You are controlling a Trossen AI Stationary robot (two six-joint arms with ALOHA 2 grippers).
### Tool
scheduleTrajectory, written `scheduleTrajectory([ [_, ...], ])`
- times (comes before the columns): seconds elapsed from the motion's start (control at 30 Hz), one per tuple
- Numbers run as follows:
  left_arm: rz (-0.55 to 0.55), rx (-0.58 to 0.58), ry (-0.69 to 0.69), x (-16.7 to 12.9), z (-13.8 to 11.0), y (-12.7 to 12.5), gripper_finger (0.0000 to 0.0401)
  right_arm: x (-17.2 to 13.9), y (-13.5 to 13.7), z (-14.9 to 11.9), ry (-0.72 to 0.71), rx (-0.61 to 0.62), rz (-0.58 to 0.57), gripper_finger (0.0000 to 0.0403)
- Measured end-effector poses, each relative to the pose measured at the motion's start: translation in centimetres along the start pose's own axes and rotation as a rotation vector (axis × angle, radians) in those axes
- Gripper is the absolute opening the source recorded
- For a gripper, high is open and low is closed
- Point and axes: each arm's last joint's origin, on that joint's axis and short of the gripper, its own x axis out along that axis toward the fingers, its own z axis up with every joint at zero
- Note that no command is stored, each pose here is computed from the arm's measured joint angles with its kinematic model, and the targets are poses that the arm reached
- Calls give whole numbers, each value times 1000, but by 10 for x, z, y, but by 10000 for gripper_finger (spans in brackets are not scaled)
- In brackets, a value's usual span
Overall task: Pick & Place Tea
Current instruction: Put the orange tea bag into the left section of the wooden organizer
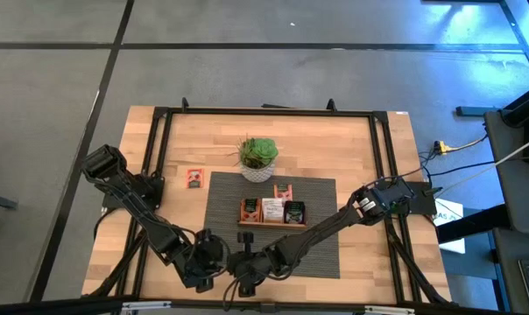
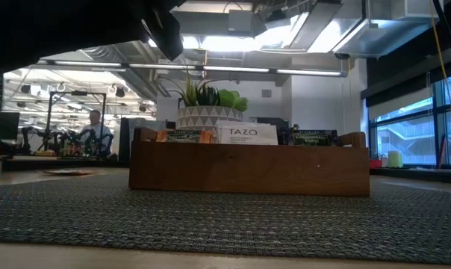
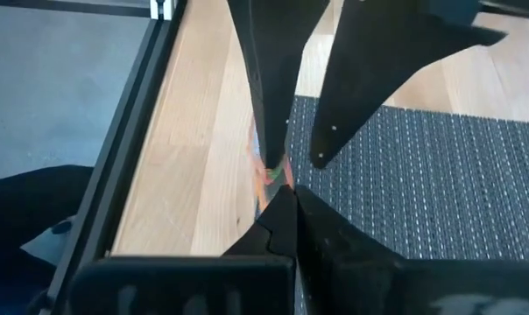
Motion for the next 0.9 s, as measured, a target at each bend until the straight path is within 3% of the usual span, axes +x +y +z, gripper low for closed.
scheduleTrajectory([
  [0.33, -15, 18, 29, 0, -1, 0, 14, 1, -3, 3, -15, -18, -2, 1],
  [0.47, -13, 32, 26, 0, -2, 0, 5, 2, -5, 3, -19, -22, -3, 17],
  [0.6, -14, 47, 25, -1, -3, -1, 4, 4, -9, 5, -9, -29, 28, 55],
  [0.73, -4, 134, -22, -5, -12, -7, 4, -3, -16, 7, 56, 17, 97, 116],
  [0.9, 33, 157, -169, -13, -23, -16, 4, -31, -23, 10, 157, 29, -11, 181],
])
